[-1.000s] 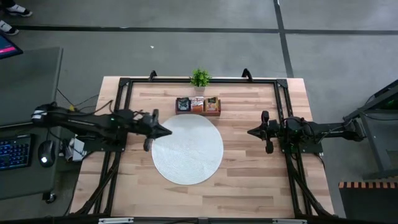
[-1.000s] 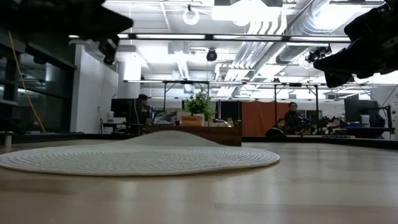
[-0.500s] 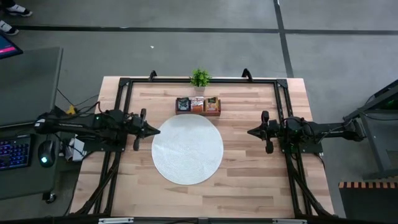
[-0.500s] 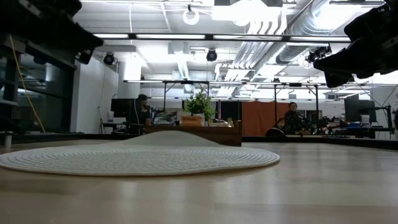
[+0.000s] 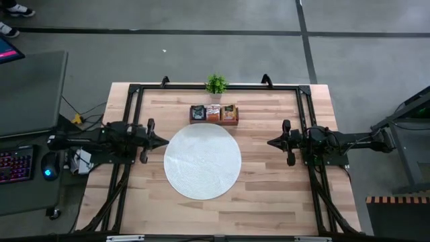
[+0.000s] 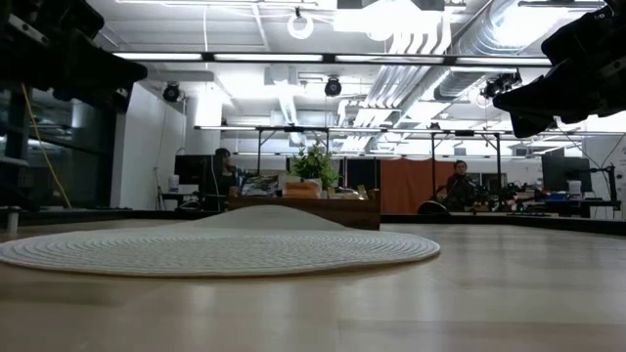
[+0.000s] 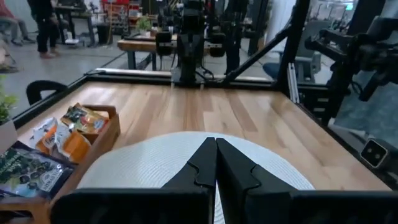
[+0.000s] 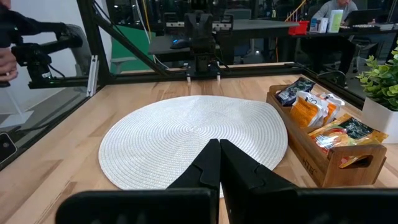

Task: Pick & Place Tea
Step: Return to Home Position

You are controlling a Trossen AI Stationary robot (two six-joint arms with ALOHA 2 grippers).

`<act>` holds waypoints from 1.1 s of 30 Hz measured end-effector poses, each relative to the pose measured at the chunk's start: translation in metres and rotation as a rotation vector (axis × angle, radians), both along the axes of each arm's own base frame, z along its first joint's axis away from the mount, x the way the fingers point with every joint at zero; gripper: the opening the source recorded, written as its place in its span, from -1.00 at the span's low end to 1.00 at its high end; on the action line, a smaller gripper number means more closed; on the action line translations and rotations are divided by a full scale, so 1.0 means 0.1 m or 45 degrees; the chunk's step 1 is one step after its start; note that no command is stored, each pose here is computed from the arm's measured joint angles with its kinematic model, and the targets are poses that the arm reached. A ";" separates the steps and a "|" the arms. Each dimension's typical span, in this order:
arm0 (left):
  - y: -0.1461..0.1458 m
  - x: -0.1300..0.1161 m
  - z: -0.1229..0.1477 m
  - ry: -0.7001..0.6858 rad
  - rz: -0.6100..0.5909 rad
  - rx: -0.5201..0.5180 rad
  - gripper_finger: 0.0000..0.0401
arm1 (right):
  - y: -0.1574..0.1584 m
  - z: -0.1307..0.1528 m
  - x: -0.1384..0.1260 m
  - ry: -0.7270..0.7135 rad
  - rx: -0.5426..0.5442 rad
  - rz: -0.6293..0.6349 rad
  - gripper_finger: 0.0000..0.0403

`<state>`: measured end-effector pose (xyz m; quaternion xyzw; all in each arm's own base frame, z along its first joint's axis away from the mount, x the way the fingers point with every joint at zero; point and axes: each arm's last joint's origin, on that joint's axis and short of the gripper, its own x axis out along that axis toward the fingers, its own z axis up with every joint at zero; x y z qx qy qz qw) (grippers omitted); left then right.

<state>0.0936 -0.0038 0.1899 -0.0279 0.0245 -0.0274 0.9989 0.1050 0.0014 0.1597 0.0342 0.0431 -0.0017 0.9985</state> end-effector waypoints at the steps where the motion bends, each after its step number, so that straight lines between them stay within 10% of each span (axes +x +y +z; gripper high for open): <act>1: 0.00 -0.01 -0.02 -0.014 -0.007 -0.001 -1.00 | 0.00 0.00 0.00 0.000 0.000 0.000 -1.00; 11: -0.04 0.02 -0.09 -0.242 -0.174 0.069 -1.00 | 0.00 0.00 0.00 0.000 0.000 0.000 -1.00; 33: 0.00 0.04 -0.21 -0.092 0.014 0.175 -1.00 | 0.00 0.00 0.00 0.000 0.000 0.000 -1.00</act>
